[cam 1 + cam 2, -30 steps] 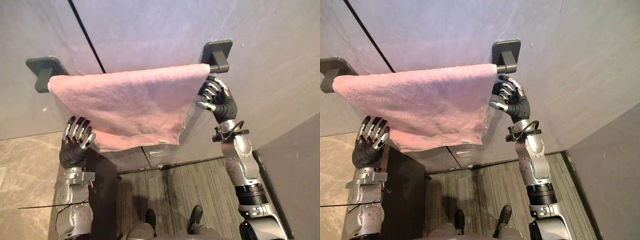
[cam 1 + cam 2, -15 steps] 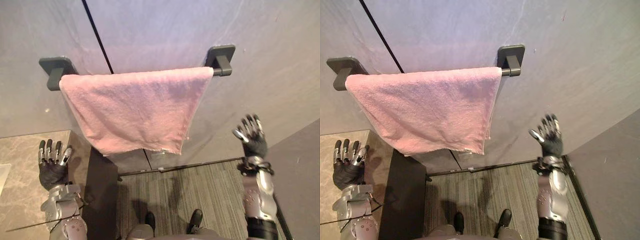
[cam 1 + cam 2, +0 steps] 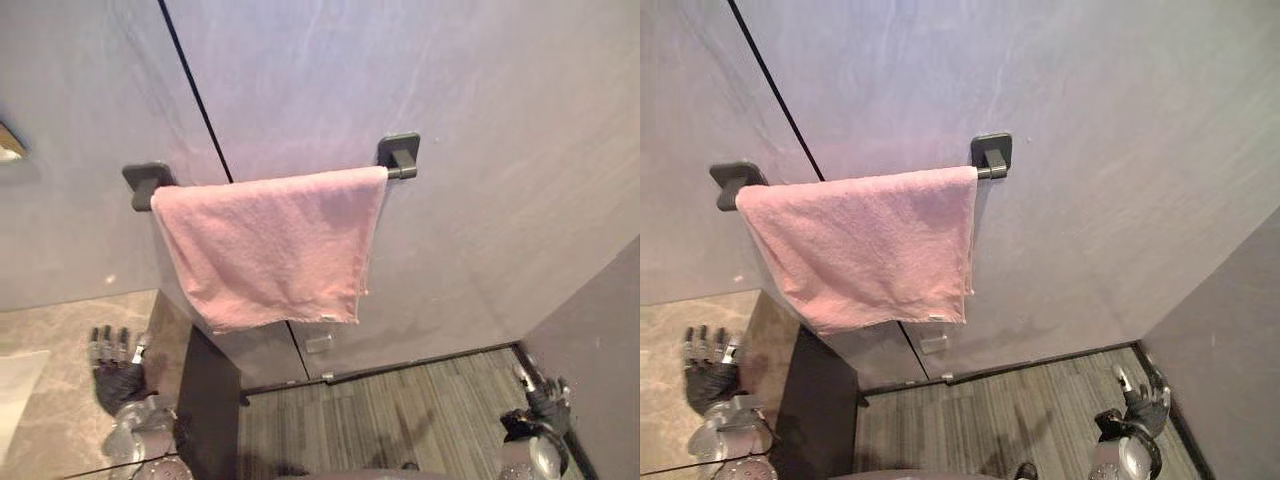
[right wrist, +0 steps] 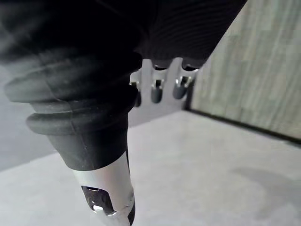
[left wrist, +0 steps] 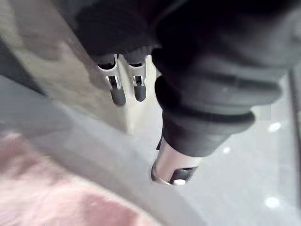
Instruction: Organize washtable
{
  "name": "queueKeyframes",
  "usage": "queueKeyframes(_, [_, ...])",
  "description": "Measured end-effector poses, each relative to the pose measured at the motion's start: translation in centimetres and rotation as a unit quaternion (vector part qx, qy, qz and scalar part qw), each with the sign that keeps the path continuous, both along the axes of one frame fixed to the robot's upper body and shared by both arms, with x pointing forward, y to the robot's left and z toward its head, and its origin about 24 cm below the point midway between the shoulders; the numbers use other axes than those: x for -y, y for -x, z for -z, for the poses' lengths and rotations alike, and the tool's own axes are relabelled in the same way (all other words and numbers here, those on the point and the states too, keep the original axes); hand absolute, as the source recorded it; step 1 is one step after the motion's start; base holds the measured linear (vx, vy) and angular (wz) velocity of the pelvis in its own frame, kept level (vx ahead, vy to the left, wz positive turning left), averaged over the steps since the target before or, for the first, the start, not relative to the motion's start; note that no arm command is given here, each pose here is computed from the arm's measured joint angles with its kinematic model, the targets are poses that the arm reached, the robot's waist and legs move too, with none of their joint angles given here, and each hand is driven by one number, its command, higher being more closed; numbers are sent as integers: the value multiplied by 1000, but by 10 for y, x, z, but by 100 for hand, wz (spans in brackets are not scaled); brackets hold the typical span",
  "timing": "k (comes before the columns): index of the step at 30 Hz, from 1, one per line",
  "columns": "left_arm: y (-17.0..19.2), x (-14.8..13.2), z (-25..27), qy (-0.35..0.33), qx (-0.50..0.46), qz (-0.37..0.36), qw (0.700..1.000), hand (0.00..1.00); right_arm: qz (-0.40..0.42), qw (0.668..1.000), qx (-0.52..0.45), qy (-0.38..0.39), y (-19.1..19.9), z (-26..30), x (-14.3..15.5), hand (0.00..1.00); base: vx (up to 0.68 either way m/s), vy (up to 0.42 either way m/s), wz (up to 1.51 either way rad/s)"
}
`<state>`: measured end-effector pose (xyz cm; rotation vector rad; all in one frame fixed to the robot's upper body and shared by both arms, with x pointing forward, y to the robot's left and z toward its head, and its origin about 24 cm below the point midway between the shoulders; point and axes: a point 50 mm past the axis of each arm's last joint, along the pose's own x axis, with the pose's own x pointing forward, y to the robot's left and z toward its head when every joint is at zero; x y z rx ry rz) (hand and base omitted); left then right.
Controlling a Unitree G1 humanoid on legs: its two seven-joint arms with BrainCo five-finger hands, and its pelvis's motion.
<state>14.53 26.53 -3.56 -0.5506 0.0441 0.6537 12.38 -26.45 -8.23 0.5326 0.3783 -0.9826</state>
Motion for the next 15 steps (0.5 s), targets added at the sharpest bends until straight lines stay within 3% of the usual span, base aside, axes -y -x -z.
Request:
queueKeyframes(2, [-1,25,29,48,-59,47,996,0,11,999,-39,-28,11,16,-7,0,-52,-21,-13])
queueKeyframes(5, [24,68,86,124,-215,124,961,0,19,992,-104,-65,31,40,-19,0,-8,-19,-32])
queueKeyframes(7, [40,81,102,138,-272,149,941,0,28,986,-145,-83,47,51,-25,0,21,-28,-26])
queueKeyframes(11, [72,77,120,161,-347,89,920,0,75,971,-202,-106,84,63,-26,0,65,-5,-15])
queueKeyframes(15, [96,72,129,168,-403,39,899,0,91,962,-220,-131,97,70,-32,0,62,31,-1])
